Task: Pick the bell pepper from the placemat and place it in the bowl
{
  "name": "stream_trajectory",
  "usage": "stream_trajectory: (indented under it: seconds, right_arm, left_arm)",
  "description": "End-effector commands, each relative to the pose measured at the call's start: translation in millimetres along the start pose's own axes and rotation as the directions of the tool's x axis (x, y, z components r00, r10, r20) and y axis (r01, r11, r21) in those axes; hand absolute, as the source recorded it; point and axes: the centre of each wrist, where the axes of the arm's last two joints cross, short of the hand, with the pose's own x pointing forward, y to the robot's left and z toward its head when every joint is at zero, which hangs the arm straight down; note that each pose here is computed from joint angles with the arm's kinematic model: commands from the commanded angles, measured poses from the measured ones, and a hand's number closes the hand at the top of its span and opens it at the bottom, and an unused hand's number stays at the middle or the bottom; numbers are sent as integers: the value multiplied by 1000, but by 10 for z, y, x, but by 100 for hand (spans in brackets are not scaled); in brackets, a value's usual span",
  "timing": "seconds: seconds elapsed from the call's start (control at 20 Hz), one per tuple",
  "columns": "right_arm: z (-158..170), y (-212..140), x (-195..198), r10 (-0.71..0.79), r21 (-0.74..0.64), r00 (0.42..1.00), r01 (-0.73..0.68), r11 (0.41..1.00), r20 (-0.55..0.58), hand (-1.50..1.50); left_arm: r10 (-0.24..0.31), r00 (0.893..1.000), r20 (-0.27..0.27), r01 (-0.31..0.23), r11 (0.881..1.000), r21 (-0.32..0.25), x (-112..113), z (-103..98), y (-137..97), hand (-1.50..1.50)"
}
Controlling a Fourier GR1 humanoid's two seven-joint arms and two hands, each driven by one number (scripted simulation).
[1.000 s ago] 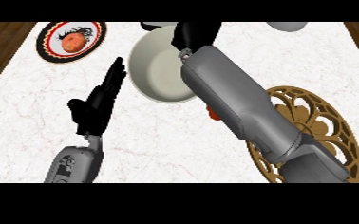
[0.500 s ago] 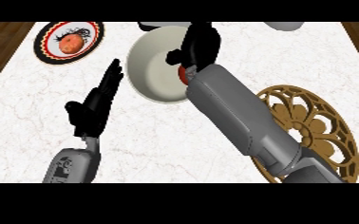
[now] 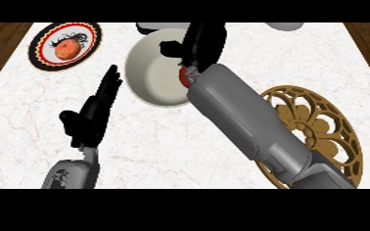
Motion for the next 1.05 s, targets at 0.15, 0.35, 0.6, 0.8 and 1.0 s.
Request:
stream_trajectory:
  seconds: [0.15,0.35,0.6,0.8,1.0]
  right_arm:
    - [215,-246,74,-239,-28,965,237,971,-109,-150]
    - [235,-387,-43,-336,-49,934,333,942,-119,-150]
    - [856,-496,-261,-368,32,924,373,927,-107,-150]
    - [979,-802,-342,-382,24,917,387,922,-110,-150]
    - [1111,-782,-376,-357,34,927,363,931,-116,-150]
  left_arm:
    - [3,1000,-17,-2,999,41,-136,49,114,0]
    - [11,1000,-4,-11,999,31,76,-20,51,0]
    - [7,1000,-10,-6,1000,26,26,39,-13,0]
    - [5,1000,-9,-5,1000,16,32,54,40,0]
    - [-11,1000,3,11,1000,22,70,150,151,0]
